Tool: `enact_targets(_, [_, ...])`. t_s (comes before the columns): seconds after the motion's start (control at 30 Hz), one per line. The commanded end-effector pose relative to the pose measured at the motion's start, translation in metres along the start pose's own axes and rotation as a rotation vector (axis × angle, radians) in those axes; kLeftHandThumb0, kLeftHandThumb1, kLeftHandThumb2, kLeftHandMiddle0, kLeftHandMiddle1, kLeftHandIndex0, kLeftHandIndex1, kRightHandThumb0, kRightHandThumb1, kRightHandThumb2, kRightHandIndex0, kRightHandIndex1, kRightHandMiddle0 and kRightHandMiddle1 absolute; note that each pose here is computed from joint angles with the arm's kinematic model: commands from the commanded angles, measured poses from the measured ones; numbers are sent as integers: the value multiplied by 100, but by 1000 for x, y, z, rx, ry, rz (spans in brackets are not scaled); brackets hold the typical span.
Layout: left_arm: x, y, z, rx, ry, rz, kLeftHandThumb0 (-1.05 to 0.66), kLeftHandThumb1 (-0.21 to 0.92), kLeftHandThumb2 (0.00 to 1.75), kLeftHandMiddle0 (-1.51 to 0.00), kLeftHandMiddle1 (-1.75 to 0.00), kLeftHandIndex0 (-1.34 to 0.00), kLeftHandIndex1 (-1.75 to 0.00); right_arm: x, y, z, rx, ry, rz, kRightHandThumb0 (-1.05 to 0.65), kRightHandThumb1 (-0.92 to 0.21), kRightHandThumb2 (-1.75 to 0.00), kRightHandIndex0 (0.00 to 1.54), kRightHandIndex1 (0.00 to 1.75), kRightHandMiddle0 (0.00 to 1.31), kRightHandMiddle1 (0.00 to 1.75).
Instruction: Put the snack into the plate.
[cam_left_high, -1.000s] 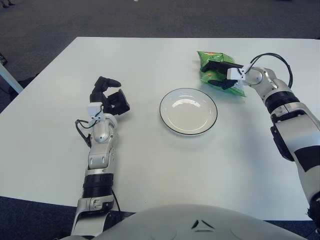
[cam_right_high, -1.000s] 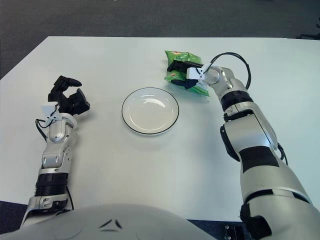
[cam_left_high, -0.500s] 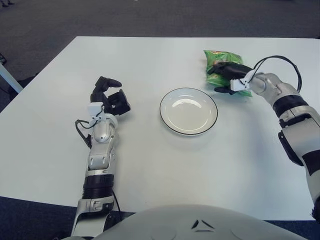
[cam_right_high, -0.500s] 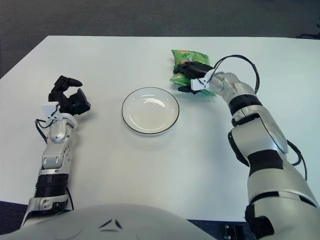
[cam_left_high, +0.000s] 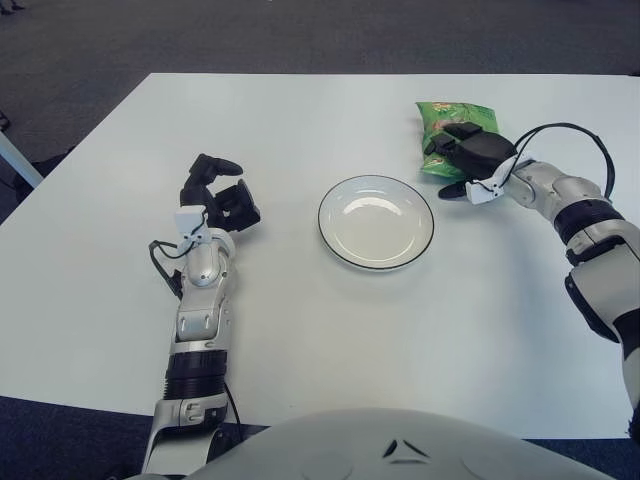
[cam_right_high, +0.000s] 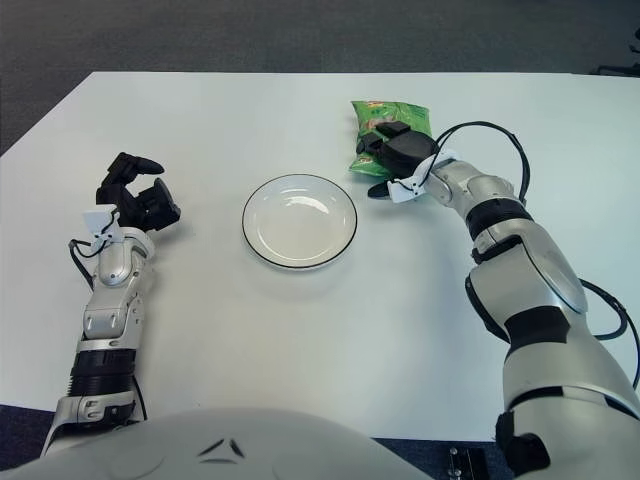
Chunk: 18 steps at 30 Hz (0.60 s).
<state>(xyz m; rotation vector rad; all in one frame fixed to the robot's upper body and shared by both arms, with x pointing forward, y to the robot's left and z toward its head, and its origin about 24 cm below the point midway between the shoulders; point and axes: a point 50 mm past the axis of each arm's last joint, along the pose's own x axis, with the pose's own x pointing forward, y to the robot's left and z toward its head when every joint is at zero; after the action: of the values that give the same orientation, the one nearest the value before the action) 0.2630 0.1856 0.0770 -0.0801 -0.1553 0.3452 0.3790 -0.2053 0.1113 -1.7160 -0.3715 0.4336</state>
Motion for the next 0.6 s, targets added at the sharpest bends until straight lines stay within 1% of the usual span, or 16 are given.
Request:
enact_targets(0.0, [-33,9,-46,3,207,45,-50,26,139,-136,-175,-66,-175,-4,7,-1,-29,13,-28,-32,-33,-125,25,153,60,171])
enact_targets(0.03, [-34,9,-46,2,208,45,-50,26,139,-136,-175,-66,-175,-4,8,-1,-29,19,-50,-26,-29,-129,32,154,62,171])
enact_targets(0.07, [-34,10,-47,1,208,45,-50,26,139,-136,-175,-66,-175,-5,8,-1,-28,24,-72,-16,-22,-136,45,152,67,173])
enact_targets(0.1, [-34,10,-47,1,209,45,-50,26,139,-135,-175,-66,-175,-5,8,-1,-28,27,-85,-11,-17,-141,55,150,71,173])
enact_targets(0.13, [-34,10,-47,-1,209,45,-50,26,139,-135,-175,-66,-175,-5,8,-1,-27,33,-107,-8,-15,-143,59,149,72,174])
enact_targets(0.2, [-34,11,-47,-2,212,43,-50,26,138,-135,-175,-66,-175,-6,8,-1,-27,41,-141,-3,-8,-148,72,143,75,174])
enact_targets(0.3, [-34,12,-47,-2,214,39,-50,28,136,-135,-175,-65,-175,-6,7,-1,-29,48,-175,-1,-4,-152,83,137,76,174])
enact_targets(0.4, [-34,12,-47,-5,211,38,-49,29,135,-134,-175,-63,-175,-6,5,-1,-27,50,-211,0,-1,-153,89,134,76,175])
enact_targets(0.57, [-35,12,-47,-13,211,40,-49,30,134,-135,-175,-63,-175,-7,4,-2,-14,63,-253,0,1,-156,91,137,74,175])
